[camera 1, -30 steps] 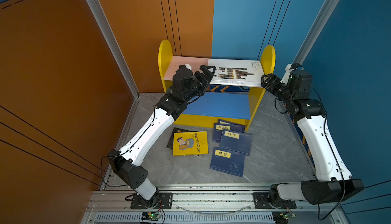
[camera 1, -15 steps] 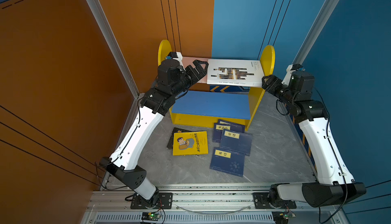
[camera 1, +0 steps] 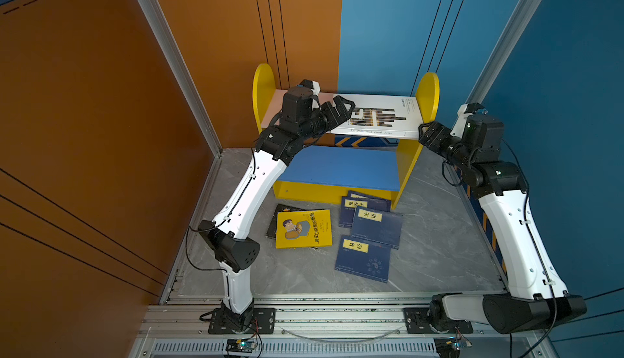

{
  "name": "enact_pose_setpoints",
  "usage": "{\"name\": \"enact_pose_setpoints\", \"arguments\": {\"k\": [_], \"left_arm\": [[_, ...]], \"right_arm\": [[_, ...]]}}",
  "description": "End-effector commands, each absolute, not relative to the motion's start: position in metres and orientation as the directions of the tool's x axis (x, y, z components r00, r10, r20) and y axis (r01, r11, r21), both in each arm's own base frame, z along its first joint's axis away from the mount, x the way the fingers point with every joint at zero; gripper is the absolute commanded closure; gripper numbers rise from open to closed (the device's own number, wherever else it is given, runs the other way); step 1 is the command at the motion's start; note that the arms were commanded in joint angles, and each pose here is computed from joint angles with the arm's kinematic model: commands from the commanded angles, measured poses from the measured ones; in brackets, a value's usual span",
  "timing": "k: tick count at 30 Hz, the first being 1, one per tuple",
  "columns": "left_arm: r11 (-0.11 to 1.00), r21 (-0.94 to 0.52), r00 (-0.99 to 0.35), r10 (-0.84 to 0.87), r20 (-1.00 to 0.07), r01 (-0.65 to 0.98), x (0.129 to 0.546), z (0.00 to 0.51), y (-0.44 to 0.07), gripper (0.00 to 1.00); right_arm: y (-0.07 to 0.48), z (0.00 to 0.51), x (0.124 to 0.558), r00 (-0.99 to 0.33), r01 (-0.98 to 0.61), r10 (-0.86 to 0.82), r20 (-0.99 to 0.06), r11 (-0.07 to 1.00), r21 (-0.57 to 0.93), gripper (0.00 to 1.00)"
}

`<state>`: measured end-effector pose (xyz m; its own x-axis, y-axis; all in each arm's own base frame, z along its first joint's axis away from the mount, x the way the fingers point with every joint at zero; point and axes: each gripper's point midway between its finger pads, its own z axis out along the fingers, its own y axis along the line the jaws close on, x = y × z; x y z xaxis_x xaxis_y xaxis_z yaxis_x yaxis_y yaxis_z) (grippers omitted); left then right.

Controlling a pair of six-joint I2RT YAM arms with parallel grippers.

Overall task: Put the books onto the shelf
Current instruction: 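Push the white book flat along the pink shelf with the left gripper, then withdraw the left gripper and lower both grippers toward the yellow cartoon book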

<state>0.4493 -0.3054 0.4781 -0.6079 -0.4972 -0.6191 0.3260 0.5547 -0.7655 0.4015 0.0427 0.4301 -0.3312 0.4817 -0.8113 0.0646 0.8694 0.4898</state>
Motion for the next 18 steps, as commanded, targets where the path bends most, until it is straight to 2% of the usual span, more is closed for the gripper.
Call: {"name": "enact_pose_setpoints", "arguments": {"k": [1, 6, 11, 18], "left_arm": [[0.51, -0.775, -0.646, -0.456, -0.612, 0.374, 0.441, 0.483, -0.324, 0.02], [0.502, -0.782, -0.645, -0.468, -0.604, 0.369, 0.449, 0.484, -0.324, 0.03], [0.525, -0.781, -0.635, -0.485, -0.601, 0.338, 0.449, 0.479, -0.316, 0.02], [0.678, -0.696, -0.522, -0.516, -0.68, 0.237, 0.45, 0.474, -0.267, 0.02]], "right_arm": [[0.055, 0.422, 0.391, -0.387, 0.028, 0.442, -0.809, 0.883, 0.469, 0.17], [0.068, 0.429, 0.392, -0.381, -0.029, 0.435, -0.816, 0.876, 0.481, 0.18], [0.064, 0.43, 0.394, -0.365, -0.003, 0.446, -0.817, 0.877, 0.48, 0.18], [0.058, 0.434, 0.388, -0.35, 0.018, 0.452, -0.82, 0.879, 0.477, 0.13]]}}
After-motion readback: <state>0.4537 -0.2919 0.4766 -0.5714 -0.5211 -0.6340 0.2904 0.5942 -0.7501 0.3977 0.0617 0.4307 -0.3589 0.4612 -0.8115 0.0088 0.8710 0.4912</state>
